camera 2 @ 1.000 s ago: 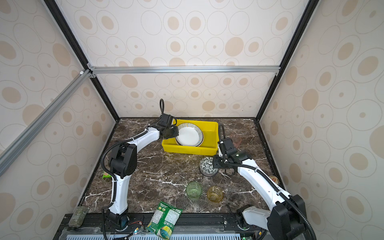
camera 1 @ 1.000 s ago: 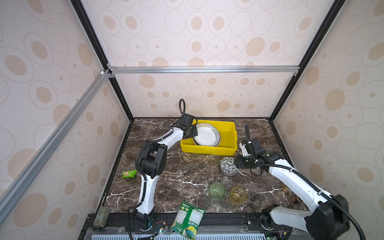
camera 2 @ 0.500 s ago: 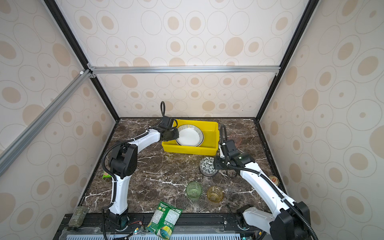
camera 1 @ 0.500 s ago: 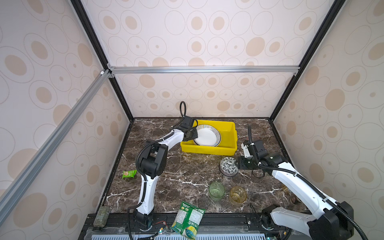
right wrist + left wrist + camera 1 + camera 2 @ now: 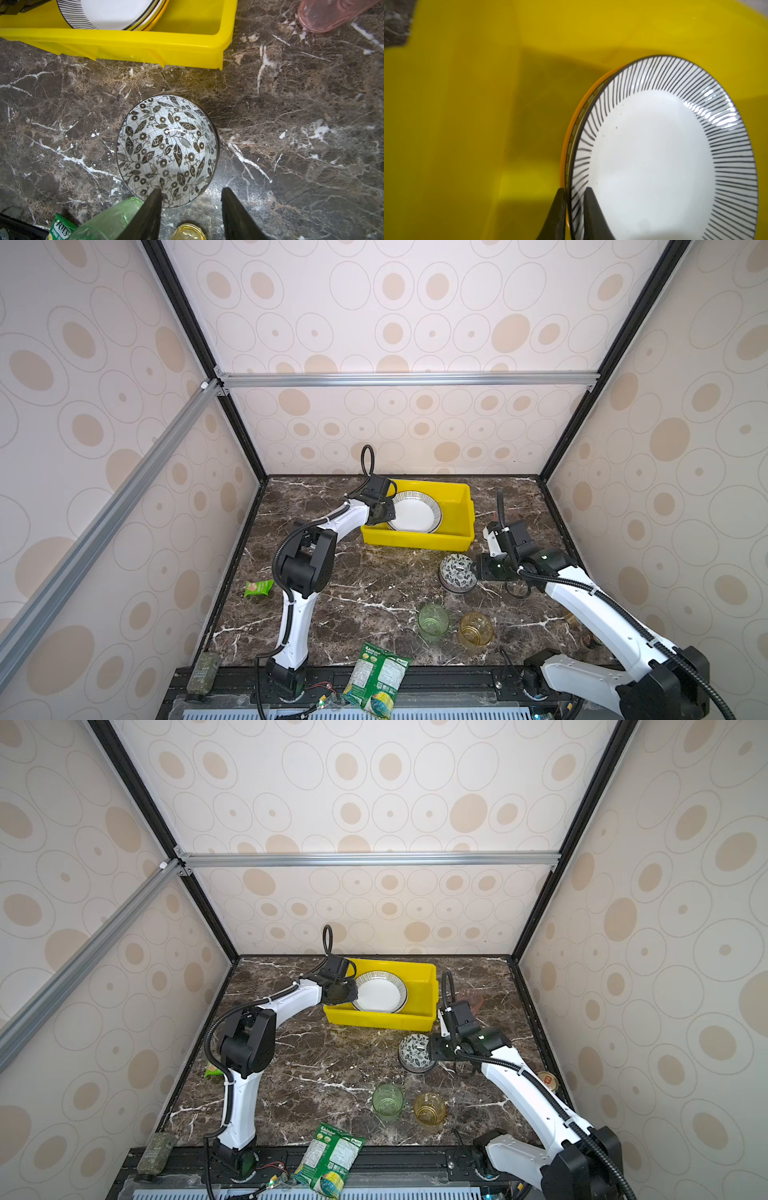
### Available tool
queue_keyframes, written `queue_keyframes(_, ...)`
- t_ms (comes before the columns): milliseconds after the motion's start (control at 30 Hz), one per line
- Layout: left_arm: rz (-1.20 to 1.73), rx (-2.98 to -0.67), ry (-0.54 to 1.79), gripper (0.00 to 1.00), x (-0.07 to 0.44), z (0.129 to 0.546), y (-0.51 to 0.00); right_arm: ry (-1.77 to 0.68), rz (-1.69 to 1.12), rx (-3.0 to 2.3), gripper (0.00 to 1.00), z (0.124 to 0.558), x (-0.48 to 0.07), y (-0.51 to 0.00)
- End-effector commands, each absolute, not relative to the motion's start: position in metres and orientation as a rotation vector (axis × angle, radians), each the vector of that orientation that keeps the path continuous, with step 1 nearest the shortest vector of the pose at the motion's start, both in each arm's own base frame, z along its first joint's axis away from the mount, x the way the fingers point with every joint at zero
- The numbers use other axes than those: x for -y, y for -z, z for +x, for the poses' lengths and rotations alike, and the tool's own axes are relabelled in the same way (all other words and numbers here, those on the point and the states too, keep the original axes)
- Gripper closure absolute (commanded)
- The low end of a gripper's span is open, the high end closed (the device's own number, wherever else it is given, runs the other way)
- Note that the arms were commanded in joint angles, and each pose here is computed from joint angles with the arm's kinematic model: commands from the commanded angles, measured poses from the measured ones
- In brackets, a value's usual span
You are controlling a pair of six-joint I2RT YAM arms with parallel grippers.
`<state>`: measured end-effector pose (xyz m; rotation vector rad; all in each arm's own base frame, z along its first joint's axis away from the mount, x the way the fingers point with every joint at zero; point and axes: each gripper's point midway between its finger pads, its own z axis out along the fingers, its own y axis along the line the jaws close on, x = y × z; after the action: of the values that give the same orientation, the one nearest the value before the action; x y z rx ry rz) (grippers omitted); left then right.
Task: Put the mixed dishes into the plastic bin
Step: 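Lower the striped plate flat onto the stacked plates and open the left gripper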
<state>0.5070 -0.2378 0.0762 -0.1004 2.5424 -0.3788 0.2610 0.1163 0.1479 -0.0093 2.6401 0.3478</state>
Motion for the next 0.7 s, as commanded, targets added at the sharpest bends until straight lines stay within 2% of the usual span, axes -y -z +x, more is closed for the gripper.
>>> queue_keyframes(0, -0.068, -2.522, 0.376, 0.82, 0.243, 0.502, -0.097, -0.350, -0.008, -2.662, 0.50, 0.256, -0.114, -0.144)
queue_keyframes(667, -0.068, -2.487, 0.282, 0.83, 0.230, 0.503, -0.118, -0.380, -0.026, -2.683, 0.50, 0.259, -0.121, -0.137)
